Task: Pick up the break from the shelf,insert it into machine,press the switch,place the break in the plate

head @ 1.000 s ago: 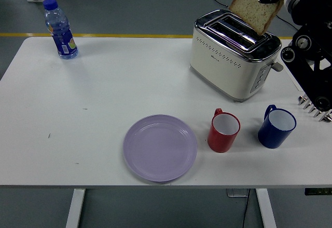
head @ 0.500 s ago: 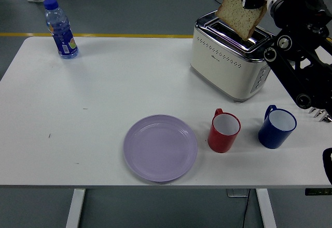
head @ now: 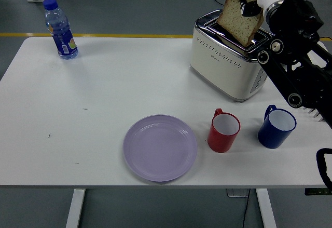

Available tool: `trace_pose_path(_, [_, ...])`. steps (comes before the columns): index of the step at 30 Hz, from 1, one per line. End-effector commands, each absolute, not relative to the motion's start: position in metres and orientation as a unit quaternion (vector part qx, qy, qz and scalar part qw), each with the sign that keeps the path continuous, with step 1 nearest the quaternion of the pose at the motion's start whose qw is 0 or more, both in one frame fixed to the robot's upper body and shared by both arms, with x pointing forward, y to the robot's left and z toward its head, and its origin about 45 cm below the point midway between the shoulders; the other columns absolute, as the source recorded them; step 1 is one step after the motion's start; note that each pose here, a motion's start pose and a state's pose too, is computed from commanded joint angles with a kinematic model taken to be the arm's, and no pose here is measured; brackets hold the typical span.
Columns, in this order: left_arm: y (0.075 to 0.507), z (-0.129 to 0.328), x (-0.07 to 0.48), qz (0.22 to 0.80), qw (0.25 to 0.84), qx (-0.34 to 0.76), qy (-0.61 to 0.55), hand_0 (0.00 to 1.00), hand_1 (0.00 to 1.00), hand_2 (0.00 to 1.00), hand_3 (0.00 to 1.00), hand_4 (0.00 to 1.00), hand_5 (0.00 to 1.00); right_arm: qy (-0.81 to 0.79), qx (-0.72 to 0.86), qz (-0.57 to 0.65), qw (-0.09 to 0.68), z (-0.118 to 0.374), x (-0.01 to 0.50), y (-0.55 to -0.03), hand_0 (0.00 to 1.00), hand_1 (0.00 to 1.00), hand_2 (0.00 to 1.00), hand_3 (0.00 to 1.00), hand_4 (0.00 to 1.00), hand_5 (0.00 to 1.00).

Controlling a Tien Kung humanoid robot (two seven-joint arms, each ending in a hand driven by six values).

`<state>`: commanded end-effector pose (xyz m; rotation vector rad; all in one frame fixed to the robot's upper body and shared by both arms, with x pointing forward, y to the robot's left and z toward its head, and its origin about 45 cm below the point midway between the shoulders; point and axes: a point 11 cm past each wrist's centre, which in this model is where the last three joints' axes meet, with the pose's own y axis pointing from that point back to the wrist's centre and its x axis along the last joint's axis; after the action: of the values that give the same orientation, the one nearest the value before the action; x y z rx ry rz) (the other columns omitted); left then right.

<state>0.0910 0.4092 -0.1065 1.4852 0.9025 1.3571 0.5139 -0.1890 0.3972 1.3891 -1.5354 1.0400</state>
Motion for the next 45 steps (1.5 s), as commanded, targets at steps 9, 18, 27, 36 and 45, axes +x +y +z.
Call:
trace_pose_path(9, [0.409,-0.106,0.091,0.549,0.451,0.601,0.365,0.682,0.692,0.675,0.561,0.289,0.827,-0.601,0.545,0.419,0.407,0.392,0.517,-0.188,0.214,0.181,0.318,0.431,0.452,0.002])
trace_pose_path(18, [0.410,-0.106,0.093,0.551,0.451,0.600,0.364,0.682,0.692,0.675,0.562,0.288,0.825,-0.577,0.565,0.413,0.421,0.385,0.518,-0.186,0.213,0.256,0.396,0.531,0.527,0.002])
trace_pose_path(27, [0.410,-0.106,0.092,0.549,0.451,0.602,0.364,0.682,0.692,0.675,0.562,0.289,0.825,-0.556,0.574,0.420,0.430,0.381,0.518,-0.183,0.207,0.316,0.452,0.569,0.572,0.028])
trace_pose_path(36, [0.410,-0.106,0.089,0.547,0.450,0.605,0.365,0.682,0.692,0.675,0.561,0.287,0.824,-0.561,0.579,0.429,0.407,0.386,0.518,-0.180,0.755,0.773,0.879,0.908,0.739,0.204])
trace_pose_path(45, [0.410,-0.106,0.089,0.546,0.450,0.605,0.365,0.681,0.691,0.675,0.562,0.287,0.823,-0.565,0.579,0.430,0.400,0.386,0.518,-0.182,0.806,0.824,0.924,0.926,0.746,0.204])
